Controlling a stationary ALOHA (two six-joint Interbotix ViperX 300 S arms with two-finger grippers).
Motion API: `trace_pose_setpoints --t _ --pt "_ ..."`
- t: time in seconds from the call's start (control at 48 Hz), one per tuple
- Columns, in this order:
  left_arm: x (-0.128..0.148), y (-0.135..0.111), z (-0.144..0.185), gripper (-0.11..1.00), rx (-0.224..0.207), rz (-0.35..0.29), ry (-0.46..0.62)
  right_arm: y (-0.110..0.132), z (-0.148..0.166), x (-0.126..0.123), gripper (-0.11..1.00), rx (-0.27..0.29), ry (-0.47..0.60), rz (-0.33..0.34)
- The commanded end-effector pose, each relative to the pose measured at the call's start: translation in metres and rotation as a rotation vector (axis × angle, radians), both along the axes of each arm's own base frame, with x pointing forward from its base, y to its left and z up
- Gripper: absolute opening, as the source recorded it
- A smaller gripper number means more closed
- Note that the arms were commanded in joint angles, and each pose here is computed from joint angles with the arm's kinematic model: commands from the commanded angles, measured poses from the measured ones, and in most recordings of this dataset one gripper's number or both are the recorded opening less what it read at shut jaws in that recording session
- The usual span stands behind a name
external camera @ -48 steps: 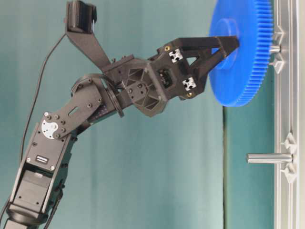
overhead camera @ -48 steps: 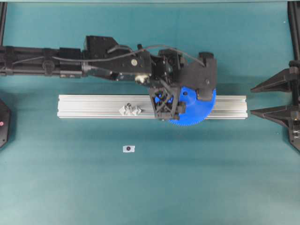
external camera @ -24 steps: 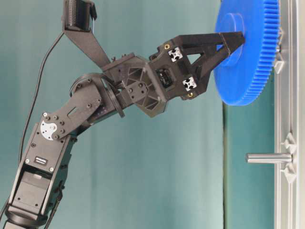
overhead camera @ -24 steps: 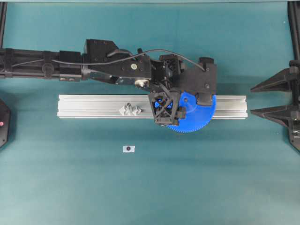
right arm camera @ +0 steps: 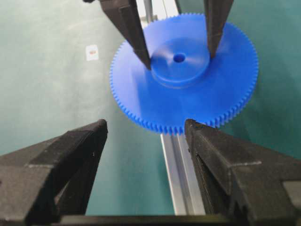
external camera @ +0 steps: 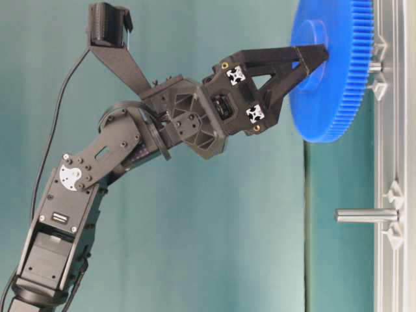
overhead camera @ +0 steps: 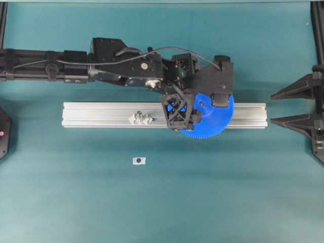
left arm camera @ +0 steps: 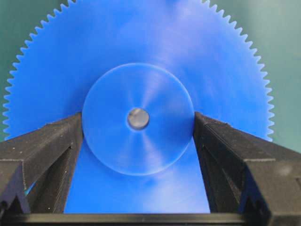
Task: Insert the large gear onto the shaft.
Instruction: 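Align the gear's center hole above the right metal shaft, then lower the gear down onto the shaft with the left gripper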
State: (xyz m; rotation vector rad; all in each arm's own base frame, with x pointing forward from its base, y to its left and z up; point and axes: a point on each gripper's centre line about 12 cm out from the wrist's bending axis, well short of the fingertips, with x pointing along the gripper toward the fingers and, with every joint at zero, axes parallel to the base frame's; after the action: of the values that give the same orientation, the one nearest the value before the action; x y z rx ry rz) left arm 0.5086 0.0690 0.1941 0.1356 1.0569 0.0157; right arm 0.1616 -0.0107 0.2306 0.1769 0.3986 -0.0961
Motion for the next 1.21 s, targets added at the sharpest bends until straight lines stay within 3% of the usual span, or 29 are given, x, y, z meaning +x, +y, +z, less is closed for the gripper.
trace_pose_setpoints --t 0.0,0.313,0.709,1.188 --pt "-0.009 0.027 -0.004 0.82 0.009 0.045 0.020 -0.001 0.006 0.002 0.75 0.006 -0.019 -0.006" --pt "-0.014 0.025 -0.006 0.85 0.007 0.047 0.024 -0.001 0.006 0.002 0.75 0.006 -0.019 -0.006" --pt "-0.003 -0.006 -0.007 0.88 0.010 -0.019 0.009 -0.001 0.006 0.002 0.75 0.007 -0.019 -0.007" --pt "0.012 -0.004 0.013 0.91 0.032 -0.050 -0.011 -0.001 0.007 0.002 0.75 0.007 -0.023 -0.007"
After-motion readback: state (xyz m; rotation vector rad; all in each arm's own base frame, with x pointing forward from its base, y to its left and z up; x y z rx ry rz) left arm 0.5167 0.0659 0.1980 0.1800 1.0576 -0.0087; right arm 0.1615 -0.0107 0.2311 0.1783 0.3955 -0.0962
